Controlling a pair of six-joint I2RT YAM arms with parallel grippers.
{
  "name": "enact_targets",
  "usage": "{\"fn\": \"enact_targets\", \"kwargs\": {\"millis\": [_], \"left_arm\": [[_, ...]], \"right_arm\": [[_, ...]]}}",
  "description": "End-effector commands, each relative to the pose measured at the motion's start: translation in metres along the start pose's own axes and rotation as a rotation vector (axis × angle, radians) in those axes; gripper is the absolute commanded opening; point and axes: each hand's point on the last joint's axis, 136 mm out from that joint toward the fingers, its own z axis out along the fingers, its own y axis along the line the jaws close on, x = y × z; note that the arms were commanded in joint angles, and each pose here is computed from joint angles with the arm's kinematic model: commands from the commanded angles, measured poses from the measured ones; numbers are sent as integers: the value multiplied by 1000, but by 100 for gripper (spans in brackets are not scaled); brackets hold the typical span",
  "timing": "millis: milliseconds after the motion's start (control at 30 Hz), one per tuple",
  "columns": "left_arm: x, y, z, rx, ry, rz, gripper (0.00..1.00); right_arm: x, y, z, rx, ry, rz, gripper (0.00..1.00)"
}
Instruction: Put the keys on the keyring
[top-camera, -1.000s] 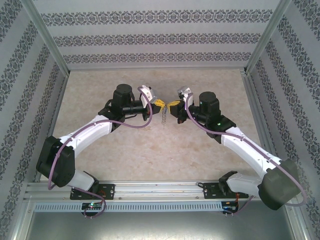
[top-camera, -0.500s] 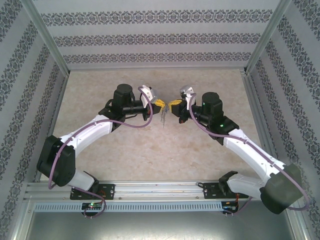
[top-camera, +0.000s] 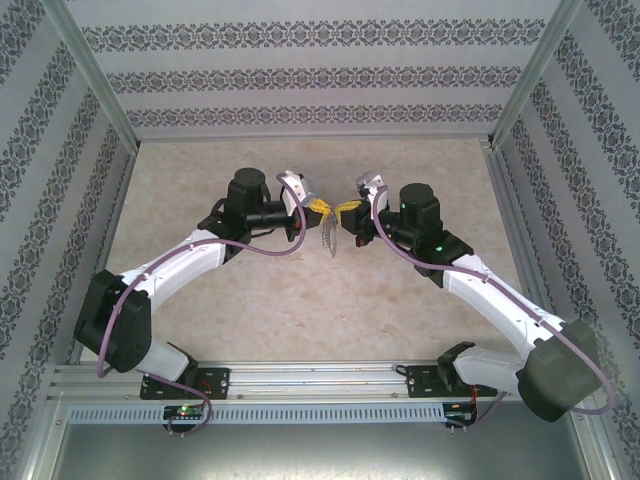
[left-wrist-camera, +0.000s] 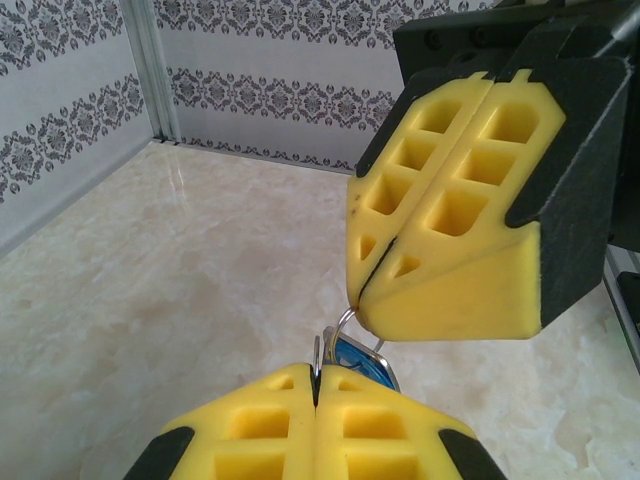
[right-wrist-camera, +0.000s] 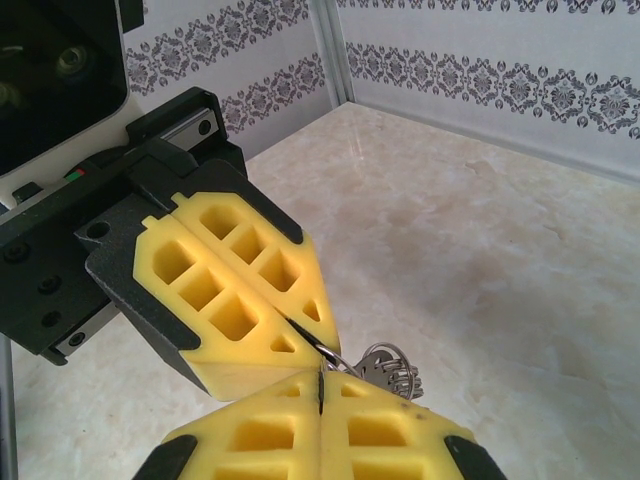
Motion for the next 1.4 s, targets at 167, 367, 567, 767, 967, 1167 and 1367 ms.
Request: {"fn": "enact_targets", "kwargs": {"millis": [167,367,567,767,967,1167,1367], "left_arm": [[-19,-11,4,46,-36,57,0],[-19,-14,4,62,-37,55,0],[-19,-16,2,63,-32,63,0],[-21,-15,1,54,-36,70,0],[-24,-12,0,36,-48,73,0],[-23,-12,1,36,-44,68,0],[-22,-12,2,37,-41,71,0]], "right_arm": [[-26,12,-1,-31,-65,-53,0],[-27,12,2,-40,-59,-57,0],[-22,11,6,-46,-28,-61,0],[-15,7,5,-22,-21,-57,0],[-9,3,1,-1,-25,-42,0],[-14,9,-6,-14,-51,-36,0],[-12,16,-9,-35,-46,-34,0]]}}
